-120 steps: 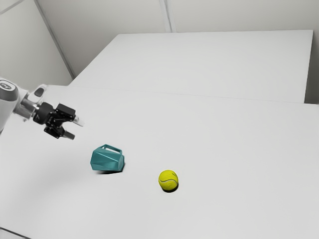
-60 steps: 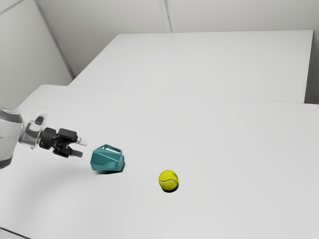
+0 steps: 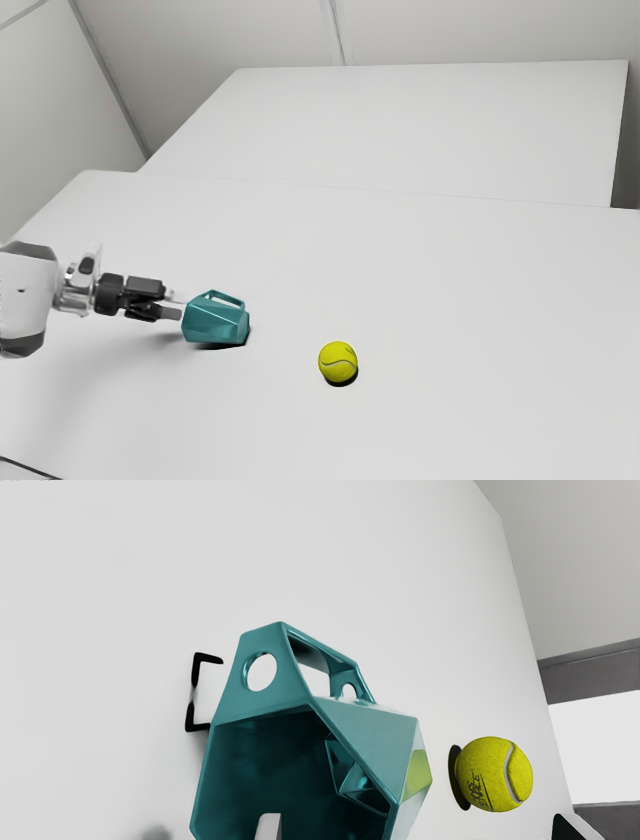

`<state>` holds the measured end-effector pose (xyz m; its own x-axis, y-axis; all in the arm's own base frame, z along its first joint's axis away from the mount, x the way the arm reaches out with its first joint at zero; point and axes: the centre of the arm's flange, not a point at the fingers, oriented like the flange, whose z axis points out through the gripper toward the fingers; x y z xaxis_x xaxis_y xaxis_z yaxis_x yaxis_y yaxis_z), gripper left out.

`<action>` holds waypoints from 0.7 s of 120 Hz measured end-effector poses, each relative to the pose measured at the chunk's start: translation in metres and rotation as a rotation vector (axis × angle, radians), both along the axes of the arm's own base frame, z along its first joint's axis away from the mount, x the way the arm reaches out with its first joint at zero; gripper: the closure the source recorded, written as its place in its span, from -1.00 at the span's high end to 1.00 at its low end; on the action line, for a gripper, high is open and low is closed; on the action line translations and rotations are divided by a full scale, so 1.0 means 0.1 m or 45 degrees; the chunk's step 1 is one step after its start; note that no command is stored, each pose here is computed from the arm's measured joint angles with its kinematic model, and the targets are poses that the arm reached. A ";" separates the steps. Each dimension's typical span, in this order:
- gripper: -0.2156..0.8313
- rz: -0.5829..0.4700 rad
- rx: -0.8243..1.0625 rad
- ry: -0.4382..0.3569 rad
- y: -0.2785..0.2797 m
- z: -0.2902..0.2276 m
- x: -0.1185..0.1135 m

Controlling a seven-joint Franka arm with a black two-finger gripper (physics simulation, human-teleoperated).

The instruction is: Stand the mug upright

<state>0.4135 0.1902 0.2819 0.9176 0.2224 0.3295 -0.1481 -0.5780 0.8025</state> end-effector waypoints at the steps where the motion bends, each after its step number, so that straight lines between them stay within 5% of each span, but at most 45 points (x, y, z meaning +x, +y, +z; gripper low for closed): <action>1: 0.56 -0.004 0.001 -0.003 -0.01 0.00 0.00; 84: 0.56 -0.161 0.030 -0.122 -0.28 -0.16 0.08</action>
